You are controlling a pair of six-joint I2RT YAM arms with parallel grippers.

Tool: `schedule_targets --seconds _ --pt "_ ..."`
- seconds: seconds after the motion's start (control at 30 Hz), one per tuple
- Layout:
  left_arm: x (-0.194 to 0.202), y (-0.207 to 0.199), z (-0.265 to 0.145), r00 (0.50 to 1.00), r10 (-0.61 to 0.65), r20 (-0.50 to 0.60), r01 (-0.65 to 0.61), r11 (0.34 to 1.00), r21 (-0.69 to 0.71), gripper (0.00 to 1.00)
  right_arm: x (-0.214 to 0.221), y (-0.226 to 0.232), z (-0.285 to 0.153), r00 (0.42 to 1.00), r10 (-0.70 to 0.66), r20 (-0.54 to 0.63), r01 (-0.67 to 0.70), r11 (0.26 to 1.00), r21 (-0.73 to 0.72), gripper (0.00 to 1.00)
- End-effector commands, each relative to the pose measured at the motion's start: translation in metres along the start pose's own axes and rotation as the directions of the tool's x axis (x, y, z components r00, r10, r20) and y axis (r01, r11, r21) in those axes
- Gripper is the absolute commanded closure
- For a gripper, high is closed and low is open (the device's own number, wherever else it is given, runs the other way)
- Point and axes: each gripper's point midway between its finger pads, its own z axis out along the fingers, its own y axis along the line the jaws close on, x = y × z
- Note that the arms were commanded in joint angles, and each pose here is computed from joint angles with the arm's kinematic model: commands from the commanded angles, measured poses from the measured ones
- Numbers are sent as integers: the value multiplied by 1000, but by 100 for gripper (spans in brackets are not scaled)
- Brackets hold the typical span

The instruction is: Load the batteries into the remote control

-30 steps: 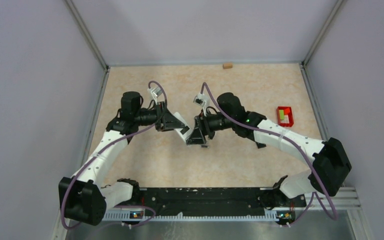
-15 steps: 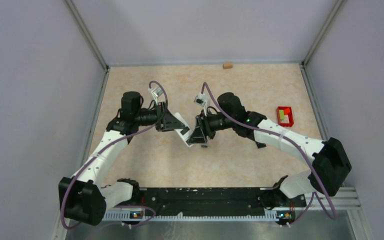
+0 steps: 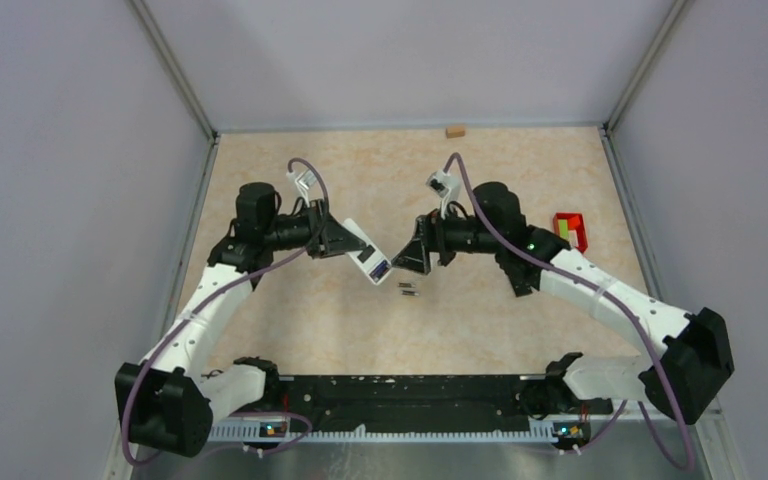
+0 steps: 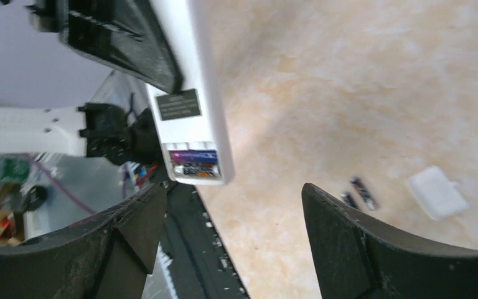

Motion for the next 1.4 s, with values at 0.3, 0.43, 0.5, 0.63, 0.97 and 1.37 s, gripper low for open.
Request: schedule_targets --seconds 0.3,0.43,0.5,0.63,0.97,1.37 --pt "-63 40 -37 909 206 363 -63 927 -369 100 54 -142 -5 944 -90 -318 253 814 522 62" --pt "-65 47 -42 894 204 398 -31 916 -400 100 56 -147 25 897 -191 -399 368 823 433 60" --pt "-65 49 -44 891 205 405 -23 912 -410 100 56 -146 39 884 -213 -416 384 839 386 60" --pt "-66 52 -51 879 218 423 -11 898 -440 100 63 -162 53 851 -235 -469 432 822 371 59" --pt "-69 55 -57 862 243 445 -9 885 -465 100 88 -178 61 788 -226 -573 475 815 332 61" --pt "-68 55 -58 865 237 441 -7 886 -463 100 92 -194 68 767 -204 -608 493 794 356 72"
